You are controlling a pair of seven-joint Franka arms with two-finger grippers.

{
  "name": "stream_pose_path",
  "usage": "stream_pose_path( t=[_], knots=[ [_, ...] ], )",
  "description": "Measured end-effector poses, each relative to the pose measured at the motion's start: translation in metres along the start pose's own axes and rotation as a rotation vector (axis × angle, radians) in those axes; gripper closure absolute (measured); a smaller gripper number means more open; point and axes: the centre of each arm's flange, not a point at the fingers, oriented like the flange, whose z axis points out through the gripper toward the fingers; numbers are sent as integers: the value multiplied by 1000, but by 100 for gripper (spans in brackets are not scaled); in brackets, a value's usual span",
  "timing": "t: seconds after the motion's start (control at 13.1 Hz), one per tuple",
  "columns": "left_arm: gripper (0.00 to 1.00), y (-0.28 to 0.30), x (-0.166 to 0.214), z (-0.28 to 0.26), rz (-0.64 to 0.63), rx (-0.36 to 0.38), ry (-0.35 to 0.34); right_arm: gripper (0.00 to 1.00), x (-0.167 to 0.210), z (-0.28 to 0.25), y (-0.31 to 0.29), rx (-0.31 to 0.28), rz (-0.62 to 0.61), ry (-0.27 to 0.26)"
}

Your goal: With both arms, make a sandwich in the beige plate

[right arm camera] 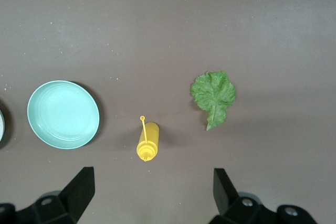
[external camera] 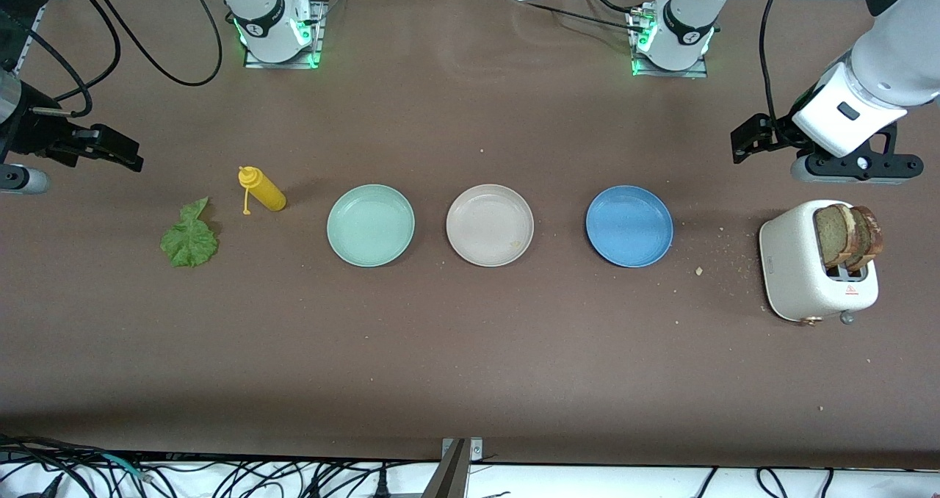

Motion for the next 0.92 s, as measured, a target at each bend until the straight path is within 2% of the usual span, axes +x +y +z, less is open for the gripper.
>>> stream_pose_path(
  t=[0.31,0.61,0.92],
  knots=[
    [0,0,0,0,0,0,0,0,0,0,0,0,0,-3],
    [0,0,0,0,0,0,0,0,11,27,4,0,6,-53],
    [0,0,0,0,0,0,0,0,13,28,5,3,9,-54]
  ],
)
